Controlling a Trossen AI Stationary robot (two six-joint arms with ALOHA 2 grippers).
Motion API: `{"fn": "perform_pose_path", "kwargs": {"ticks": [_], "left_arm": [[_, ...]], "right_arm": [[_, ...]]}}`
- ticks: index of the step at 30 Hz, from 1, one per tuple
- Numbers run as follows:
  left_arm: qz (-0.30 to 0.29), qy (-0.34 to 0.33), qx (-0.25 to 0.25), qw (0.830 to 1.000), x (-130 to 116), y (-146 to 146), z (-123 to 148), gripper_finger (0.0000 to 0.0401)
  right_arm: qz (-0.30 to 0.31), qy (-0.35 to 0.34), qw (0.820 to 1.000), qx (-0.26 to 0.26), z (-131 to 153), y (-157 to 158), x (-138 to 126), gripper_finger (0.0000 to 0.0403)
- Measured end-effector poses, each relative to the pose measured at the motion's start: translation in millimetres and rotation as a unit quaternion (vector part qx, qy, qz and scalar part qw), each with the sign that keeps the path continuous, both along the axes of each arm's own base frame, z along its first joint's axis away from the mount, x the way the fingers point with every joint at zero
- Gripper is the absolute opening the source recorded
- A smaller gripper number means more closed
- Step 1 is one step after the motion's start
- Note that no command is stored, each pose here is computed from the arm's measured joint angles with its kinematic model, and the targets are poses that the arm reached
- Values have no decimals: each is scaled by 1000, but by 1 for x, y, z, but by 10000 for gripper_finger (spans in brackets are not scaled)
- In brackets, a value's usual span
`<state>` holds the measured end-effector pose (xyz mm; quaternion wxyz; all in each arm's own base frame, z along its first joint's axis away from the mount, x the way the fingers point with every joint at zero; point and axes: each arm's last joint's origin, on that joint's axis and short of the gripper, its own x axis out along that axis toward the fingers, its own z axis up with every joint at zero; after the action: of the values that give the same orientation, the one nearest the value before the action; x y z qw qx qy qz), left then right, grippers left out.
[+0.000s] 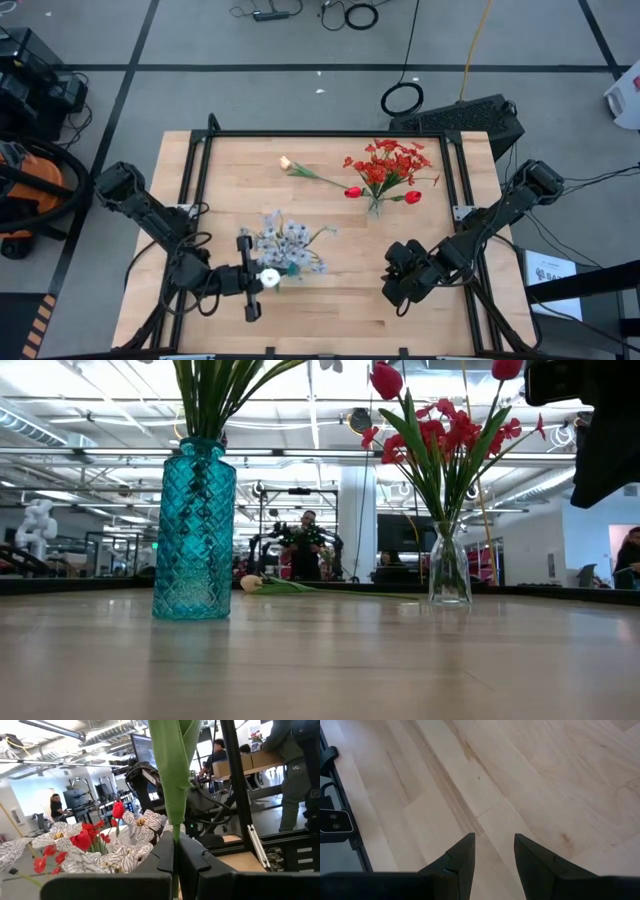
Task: Sort flowers into vase by color
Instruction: Put the white flower into the flower vase
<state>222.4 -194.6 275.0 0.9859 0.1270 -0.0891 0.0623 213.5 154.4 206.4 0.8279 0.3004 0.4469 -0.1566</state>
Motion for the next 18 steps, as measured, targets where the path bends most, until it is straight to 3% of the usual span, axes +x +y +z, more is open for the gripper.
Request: {"fn": "perform_pose_path", "kwargs": {"ticks": [8, 18], "left_arm": [[3, 13, 8, 1000, 0, 4, -9, 6], [-1, 6, -28, 1000, -5, 13, -25, 6]], "right_arm": [[-2, -1, 1000, 0, 0, 0, 0, 128], [-3, -10, 1000, 7, 1, 1, 2, 128]]}}
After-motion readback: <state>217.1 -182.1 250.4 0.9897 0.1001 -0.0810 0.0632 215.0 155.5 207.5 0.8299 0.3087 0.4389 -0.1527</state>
